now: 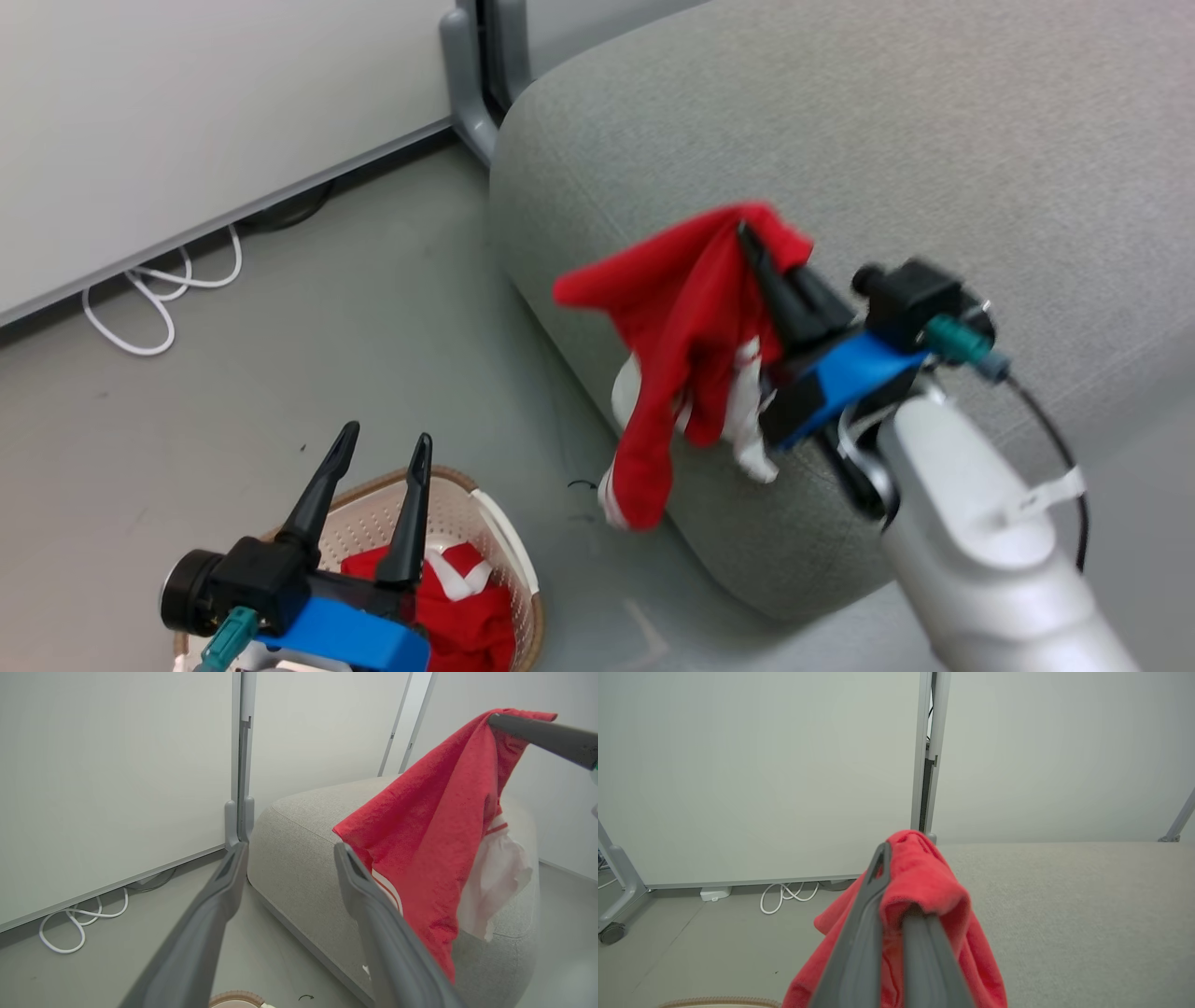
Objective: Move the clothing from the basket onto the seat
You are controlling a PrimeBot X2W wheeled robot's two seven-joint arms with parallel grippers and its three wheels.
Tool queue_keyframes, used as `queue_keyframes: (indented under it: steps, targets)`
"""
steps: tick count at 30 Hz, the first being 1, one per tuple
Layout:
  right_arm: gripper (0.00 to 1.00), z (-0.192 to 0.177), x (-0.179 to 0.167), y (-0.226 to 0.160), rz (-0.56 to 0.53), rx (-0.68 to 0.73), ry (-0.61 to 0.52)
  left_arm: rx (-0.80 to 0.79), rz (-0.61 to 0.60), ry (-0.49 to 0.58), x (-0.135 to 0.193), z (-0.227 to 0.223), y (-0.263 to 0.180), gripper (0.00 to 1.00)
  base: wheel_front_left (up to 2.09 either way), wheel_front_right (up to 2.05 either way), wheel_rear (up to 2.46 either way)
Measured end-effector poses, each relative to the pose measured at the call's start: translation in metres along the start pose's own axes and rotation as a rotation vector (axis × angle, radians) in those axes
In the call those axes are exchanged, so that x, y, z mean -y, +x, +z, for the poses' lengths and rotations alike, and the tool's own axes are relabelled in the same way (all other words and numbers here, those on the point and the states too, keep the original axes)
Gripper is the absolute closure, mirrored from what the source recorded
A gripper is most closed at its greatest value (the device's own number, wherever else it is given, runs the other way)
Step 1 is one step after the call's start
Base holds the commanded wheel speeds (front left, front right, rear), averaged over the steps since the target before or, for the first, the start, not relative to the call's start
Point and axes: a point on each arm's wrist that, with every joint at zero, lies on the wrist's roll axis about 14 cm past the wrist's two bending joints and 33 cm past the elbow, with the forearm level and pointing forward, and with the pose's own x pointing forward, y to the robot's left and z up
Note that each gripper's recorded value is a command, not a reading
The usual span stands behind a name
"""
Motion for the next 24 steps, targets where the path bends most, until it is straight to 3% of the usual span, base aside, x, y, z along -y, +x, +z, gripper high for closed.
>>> queue_keyframes:
  steps: [8, 15, 19, 24]
  targets:
    - [1.00, 0.065, 0.044, 0.065, -0.105, 0.141, -0.080, -0.001, 0.012, -0.003, -0.019, -0.005, 0.003, 0.00, 0.00, 0.00, 0.00]
    - [1.00, 0.098, 0.110, 0.108, -0.270, 0.190, -0.096, 0.006, 0.041, -0.009, -0.044, -0.012, 0.007, 0.00, 0.00, 0.00, 0.00]
    - [1.00, 0.095, 0.141, 0.130, -0.350, 0.183, -0.103, -0.004, 0.081, -0.019, -0.067, -0.023, 0.006, 0.00, 0.00, 0.00, 0.00]
    - [1.00, 0.061, 0.172, 0.152, -0.444, 0.117, -0.072, -0.023, 0.123, -0.026, -0.093, -0.041, 0.004, 0.00, 0.00, 0.00, 0.00]
